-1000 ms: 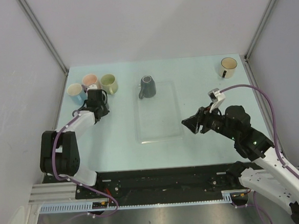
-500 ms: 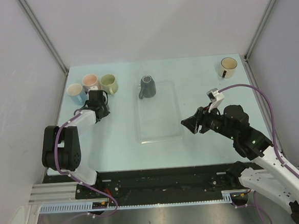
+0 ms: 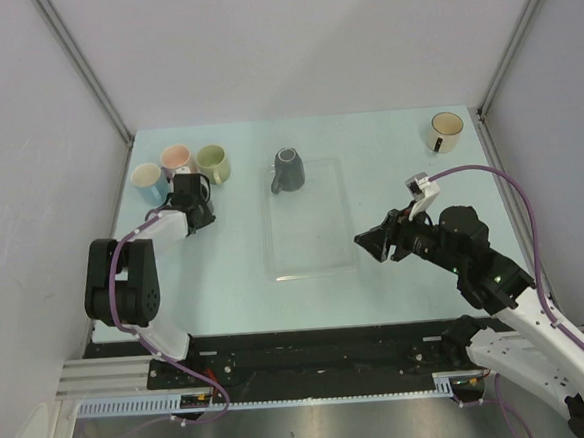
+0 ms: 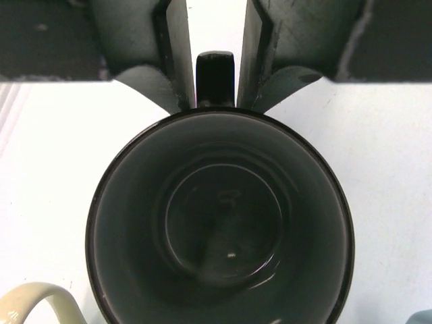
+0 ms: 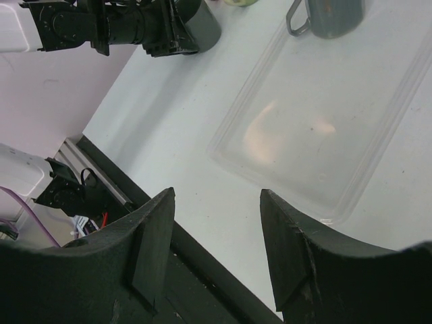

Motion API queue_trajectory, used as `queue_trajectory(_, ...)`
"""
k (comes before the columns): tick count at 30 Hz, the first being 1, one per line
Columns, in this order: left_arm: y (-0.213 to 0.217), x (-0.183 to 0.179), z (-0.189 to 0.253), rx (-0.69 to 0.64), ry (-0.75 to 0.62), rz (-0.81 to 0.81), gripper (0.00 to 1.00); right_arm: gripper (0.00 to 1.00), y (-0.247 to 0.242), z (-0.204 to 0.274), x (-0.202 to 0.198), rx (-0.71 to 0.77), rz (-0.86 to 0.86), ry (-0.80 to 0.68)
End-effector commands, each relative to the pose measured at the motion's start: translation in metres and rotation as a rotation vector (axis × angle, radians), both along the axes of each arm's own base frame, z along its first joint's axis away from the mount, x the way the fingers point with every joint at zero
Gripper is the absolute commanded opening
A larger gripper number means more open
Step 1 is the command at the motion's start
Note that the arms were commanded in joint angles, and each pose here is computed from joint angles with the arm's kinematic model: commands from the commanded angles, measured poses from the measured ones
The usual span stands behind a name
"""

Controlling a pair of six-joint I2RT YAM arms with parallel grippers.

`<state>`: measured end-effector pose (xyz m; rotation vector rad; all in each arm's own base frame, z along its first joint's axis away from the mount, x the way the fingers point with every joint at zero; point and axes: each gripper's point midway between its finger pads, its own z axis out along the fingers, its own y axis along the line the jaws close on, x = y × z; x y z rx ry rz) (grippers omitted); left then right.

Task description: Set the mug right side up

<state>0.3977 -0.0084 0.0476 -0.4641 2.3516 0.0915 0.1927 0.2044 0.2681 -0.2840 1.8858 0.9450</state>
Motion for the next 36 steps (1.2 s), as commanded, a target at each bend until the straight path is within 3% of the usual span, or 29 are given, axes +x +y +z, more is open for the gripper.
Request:
queue_trajectory(1, -0.004, 0.007, 0.014, -0.057, -0.037, 0.017, 0.39, 0.58, 0.000, 0.019, 0.001, 0.029, 0.001, -0.048)
queue_trajectory(7, -0.005, -0.009, 0.019, -0.088, -0.039, 0.051, 0.55, 0.58, 0.001, 0.022, 0.002, 0.038, 0.003, -0.051)
queue_trajectory(10, -0.011, -0.029, 0.034, -0.167, -0.082, 0.095, 0.64, 0.59, 0.001, 0.022, 0.002, 0.039, 0.005, -0.052)
queue_trajectory(11, -0.015, -0.036, 0.059, -0.197, -0.150, 0.091, 0.67, 0.59, 0.002, 0.020, 0.002, 0.038, 0.006, -0.047)
queue_trajectory(12, -0.020, -0.046, 0.059, -0.220, -0.156, 0.093, 0.80, 0.59, 0.002, 0.021, 0.003, 0.039, 0.006, -0.048)
queue_trajectory(13, -0.022, -0.051, 0.073, -0.215, -0.196, 0.089, 0.84, 0.59, 0.002, 0.021, 0.003, 0.039, 0.006, -0.048)
queue_trajectory(16, -0.046, -0.071, 0.121, -0.198, -0.303, -0.009, 0.89, 0.59, 0.004, 0.018, 0.004, 0.030, 0.012, -0.045)
queue_trajectory(21, -0.128, -0.070, 0.189, -0.297, -0.476, -0.418, 0.86, 0.59, 0.007, 0.018, 0.007, 0.033, 0.015, -0.040)
queue_trajectory(24, -0.169, -0.062, 0.203, -0.236, -0.440, -0.619, 0.86, 0.58, 0.009, 0.021, 0.006, 0.049, 0.017, -0.027)
queue_trajectory(25, -0.177, -0.055, 0.172, -0.196, -0.326, -0.655, 0.87, 0.58, 0.009, 0.022, 0.006, 0.052, 0.016, -0.022)
queue_trajectory(28, -0.196, -0.040, 0.157, -0.138, -0.269, -0.791, 0.89, 0.58, 0.009, 0.022, 0.005, 0.049, 0.010, -0.013)
queue_trajectory(30, -0.197, -0.027, 0.163, -0.110, -0.298, -0.792, 0.98, 0.58, 0.009, 0.020, 0.003, 0.041, 0.013, -0.002)
queue_trajectory(32, -0.200, -0.018, 0.147, -0.095, -0.223, -0.807, 1.00, 0.58, 0.009, 0.015, 0.002, 0.026, 0.013, 0.009)
queue_trajectory(33, -0.206, -0.008, 0.164, -0.081, -0.240, -0.834, 1.00, 0.58, 0.009, 0.015, 0.002, 0.025, 0.013, 0.010)
queue_trajectory(35, -0.203, 0.001, 0.126, -0.044, -0.073, -0.839, 1.00, 0.58, 0.009, 0.013, 0.003, 0.015, 0.013, 0.011)
queue_trajectory(36, -0.203, 0.015, 0.136, -0.007, -0.080, -0.839, 1.00, 0.58, 0.009, 0.012, 0.002, 0.010, 0.016, 0.007)
